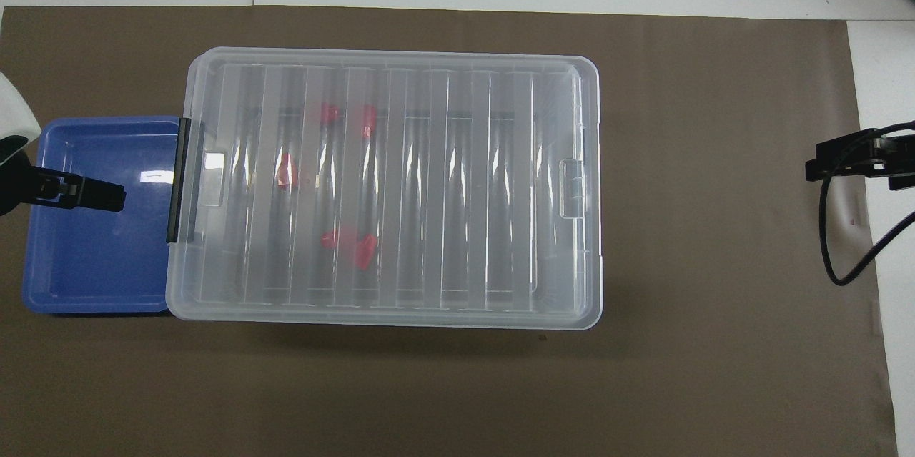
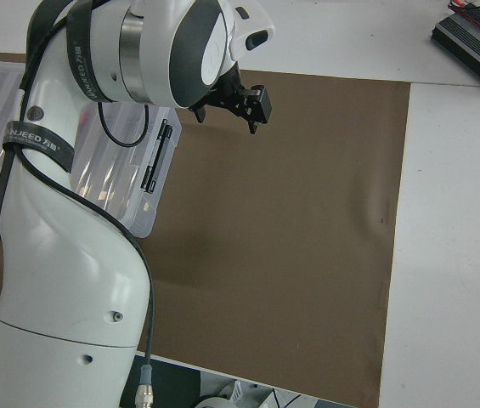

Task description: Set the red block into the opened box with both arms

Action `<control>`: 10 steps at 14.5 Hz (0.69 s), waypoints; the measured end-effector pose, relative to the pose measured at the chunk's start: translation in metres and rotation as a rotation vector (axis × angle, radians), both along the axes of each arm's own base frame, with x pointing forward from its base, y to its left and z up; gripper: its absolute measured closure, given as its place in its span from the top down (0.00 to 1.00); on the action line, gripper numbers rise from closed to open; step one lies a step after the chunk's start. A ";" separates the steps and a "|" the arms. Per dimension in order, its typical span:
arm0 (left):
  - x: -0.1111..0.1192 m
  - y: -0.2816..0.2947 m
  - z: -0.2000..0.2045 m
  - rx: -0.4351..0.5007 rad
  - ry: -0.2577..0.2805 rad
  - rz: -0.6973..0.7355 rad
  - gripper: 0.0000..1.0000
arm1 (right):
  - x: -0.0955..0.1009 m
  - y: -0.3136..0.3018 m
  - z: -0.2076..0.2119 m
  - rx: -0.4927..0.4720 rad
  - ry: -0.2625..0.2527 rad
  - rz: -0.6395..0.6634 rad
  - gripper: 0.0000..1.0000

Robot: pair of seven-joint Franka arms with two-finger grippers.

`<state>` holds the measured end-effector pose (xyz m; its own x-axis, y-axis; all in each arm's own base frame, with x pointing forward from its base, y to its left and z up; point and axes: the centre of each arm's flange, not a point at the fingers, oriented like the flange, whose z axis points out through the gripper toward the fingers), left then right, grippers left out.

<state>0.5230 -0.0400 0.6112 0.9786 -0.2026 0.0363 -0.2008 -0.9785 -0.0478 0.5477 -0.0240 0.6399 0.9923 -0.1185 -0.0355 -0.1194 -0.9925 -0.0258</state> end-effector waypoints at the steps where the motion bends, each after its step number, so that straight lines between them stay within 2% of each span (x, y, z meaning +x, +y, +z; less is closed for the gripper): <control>1: 0.000 0.000 0.000 0.000 0.000 0.000 1.00 | -0.002 0.000 0.000 0.000 0.014 0.000 1.00; 4: 0.000 0.000 0.000 0.000 0.000 0.000 1.00 | -0.008 0.007 0.003 0.001 0.025 0.024 1.00; 10: 0.000 0.000 0.000 0.000 0.001 0.000 1.00 | -0.010 0.009 0.008 -0.010 0.004 0.059 1.00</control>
<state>0.5229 -0.0400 0.6112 0.9786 -0.2026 0.0357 -0.2008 -0.9785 -0.0477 0.5381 -0.0154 0.6479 0.9975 -0.0598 -0.0388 -0.0604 -0.9981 -0.0153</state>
